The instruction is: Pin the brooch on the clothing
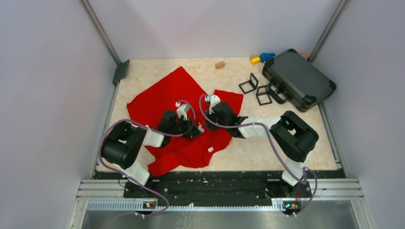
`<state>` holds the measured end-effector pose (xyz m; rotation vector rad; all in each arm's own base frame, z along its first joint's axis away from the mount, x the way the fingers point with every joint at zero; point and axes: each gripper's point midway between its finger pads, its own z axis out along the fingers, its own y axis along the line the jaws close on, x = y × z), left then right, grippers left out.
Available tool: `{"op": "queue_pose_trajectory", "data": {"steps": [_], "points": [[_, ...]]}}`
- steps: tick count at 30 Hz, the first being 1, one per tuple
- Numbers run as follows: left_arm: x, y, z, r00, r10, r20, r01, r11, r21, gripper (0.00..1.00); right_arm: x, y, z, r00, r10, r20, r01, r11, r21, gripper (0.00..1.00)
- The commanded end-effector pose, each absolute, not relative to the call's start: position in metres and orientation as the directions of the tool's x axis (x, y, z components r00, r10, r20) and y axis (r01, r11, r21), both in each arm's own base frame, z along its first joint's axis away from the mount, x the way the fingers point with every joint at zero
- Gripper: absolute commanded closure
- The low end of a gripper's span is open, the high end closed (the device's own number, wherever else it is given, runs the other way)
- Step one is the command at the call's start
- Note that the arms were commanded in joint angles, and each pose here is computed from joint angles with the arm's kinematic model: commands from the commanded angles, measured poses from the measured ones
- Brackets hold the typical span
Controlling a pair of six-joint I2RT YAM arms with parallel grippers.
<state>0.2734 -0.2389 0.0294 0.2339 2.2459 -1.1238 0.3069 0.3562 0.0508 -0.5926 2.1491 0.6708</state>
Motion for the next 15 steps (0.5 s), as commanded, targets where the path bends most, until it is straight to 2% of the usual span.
{"op": "queue_pose_trajectory", "data": {"steps": [1,5,9,13,15], "points": [[0.276,-0.238,0.041,-0.79,-0.12,-0.602,0.406,0.633,-0.659,0.97,0.309,0.362,0.094,-0.52,-0.117,-0.846,-0.622,0.73,0.281,0.97],[0.275,-0.234,0.051,-0.786,-0.125,-0.605,0.396,0.649,-0.649,0.62,0.306,0.355,0.113,-0.499,-0.115,-0.859,-0.628,0.731,0.267,0.76],[0.276,-0.224,0.071,-0.76,-0.126,-0.638,0.393,0.692,-0.606,0.32,0.309,0.334,0.138,-0.472,-0.124,-0.873,-0.601,0.77,0.215,0.6],[0.274,-0.205,0.098,-0.713,-0.144,-0.687,0.372,0.752,-0.544,0.22,0.32,0.299,0.15,-0.504,-0.121,-0.855,-0.535,0.821,0.2,0.52],[0.275,-0.188,0.102,-0.703,-0.185,-0.687,0.288,0.809,-0.513,0.2,0.328,0.278,0.148,-0.526,-0.119,-0.842,-0.496,0.847,0.19,0.48]]}}
